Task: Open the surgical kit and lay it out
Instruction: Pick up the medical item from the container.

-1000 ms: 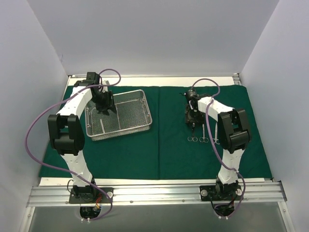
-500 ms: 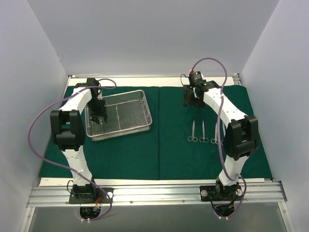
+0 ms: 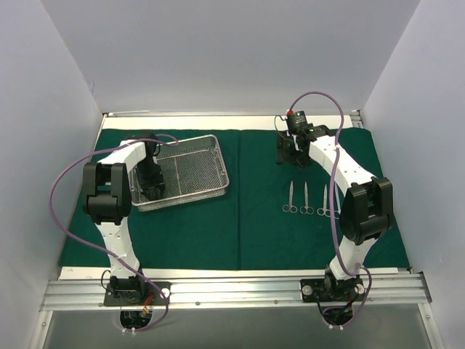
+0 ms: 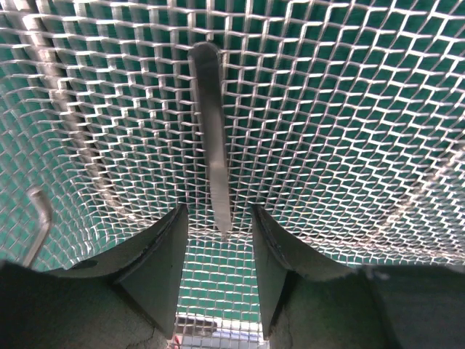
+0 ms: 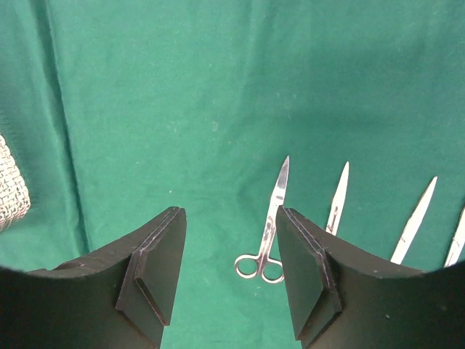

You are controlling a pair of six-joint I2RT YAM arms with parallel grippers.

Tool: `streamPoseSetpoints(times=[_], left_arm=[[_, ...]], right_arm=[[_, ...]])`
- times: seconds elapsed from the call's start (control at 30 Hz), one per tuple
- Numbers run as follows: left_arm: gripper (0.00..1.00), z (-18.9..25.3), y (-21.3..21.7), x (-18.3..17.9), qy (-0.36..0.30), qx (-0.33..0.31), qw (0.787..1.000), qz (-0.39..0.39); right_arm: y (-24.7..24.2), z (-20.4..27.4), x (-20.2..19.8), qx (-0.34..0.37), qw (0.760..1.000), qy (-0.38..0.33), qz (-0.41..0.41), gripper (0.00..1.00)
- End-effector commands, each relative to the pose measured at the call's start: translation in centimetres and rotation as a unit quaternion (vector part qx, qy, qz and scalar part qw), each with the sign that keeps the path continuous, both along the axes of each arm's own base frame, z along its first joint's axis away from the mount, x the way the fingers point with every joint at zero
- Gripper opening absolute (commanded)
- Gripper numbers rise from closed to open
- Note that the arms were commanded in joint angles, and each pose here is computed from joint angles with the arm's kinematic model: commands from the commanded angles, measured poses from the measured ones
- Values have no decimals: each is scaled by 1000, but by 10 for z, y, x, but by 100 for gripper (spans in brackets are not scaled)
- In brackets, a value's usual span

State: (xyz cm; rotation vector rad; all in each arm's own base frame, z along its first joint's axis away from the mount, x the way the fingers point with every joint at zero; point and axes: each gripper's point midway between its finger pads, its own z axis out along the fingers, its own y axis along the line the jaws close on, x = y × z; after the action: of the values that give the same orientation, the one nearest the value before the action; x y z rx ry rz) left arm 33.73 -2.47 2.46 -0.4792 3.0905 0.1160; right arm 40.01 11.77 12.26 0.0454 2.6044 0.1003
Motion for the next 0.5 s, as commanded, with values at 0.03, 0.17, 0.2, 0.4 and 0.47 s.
streamPoseSetpoints(times=[0.03,0.17,0.2,0.4,0.47], left_arm=[[48,-30,-5,7,8,10,1000,10],[41,-39,0,7,14,11,1000,15],[33,-39,0,7,13,11,1000,14],[15,-39,-1,11,11,2,1000,2],[4,-34,-4,18,0,-5,1000,-4]], right_arm=[[-4,28,-8,10,1000,-27,1,53],[-7,32,-11,6,999,-31,-4,53],[-8,34,-12,6,999,-33,-4,53],[-8,33,-18,10,999,-30,-9,53],[-7,32,-19,10,1000,-28,-9,53]])
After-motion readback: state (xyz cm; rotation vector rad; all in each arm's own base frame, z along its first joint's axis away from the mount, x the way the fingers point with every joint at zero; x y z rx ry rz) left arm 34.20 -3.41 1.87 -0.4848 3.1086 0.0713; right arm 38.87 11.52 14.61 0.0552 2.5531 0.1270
